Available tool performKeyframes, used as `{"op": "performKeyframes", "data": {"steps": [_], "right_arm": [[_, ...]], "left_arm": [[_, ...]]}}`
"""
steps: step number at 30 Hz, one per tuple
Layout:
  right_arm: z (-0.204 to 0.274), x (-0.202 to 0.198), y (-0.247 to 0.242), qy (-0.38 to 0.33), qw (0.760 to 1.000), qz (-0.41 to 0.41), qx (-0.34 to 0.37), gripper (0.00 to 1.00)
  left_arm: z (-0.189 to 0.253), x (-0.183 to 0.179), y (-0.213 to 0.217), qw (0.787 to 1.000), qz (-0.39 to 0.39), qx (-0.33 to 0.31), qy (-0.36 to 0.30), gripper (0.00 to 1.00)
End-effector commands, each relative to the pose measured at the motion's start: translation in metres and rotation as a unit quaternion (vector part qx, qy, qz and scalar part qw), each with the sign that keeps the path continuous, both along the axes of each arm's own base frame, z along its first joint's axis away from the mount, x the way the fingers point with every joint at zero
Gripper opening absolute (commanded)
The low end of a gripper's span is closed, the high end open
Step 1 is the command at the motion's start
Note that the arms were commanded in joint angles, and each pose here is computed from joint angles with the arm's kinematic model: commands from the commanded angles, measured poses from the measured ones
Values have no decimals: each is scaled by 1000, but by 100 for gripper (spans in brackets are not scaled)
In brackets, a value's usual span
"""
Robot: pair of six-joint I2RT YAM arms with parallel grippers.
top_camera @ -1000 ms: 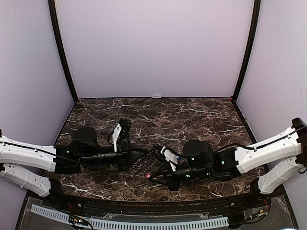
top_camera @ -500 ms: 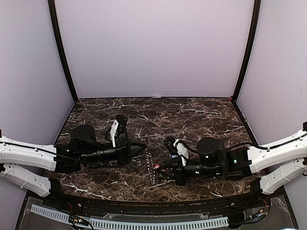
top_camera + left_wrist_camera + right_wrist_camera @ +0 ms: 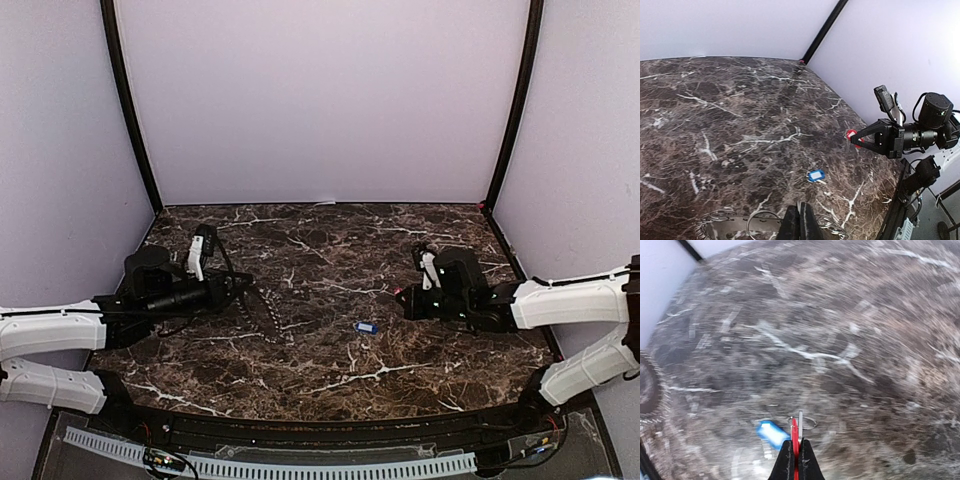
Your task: Remove the keys from the keyring
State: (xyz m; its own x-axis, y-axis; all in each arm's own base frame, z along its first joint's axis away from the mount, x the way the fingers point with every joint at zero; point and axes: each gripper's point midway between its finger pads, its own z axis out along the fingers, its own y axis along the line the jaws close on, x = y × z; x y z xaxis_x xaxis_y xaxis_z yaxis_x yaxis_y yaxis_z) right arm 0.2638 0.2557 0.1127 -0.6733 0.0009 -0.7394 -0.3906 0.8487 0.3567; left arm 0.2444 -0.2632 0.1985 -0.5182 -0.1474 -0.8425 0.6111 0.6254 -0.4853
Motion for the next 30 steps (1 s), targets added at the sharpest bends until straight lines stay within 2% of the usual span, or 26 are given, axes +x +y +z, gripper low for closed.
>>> {"op": "performKeyframes", "data": {"steps": [1,10,13,19,21,24,30], "right_arm": [[-30,18,-17,42,999,-12,-10,0],[-55,31,-16,79,996,2,-33,0],[-60,33,-19,84,996,-6,-39,12],[-58,32,-24,82,996,-16,-35,49],[-53,33,-26,75,996,-20,-33,59],[-44,33,-30,63,997,-26,-29,68],[-35,33,-32,56,998,-32,-19,72]], "left_arm": [[7,1,21,1000,8,-13,11,0],[-1,9,55,998,48,1,32,0],[-4,11,62,997,56,14,45,0],[-6,7,74,994,72,41,77,0],[-9,2,79,991,78,55,95,0],[-7,-4,87,988,87,72,109,0],[-13,-4,98,980,109,110,129,0]]}}
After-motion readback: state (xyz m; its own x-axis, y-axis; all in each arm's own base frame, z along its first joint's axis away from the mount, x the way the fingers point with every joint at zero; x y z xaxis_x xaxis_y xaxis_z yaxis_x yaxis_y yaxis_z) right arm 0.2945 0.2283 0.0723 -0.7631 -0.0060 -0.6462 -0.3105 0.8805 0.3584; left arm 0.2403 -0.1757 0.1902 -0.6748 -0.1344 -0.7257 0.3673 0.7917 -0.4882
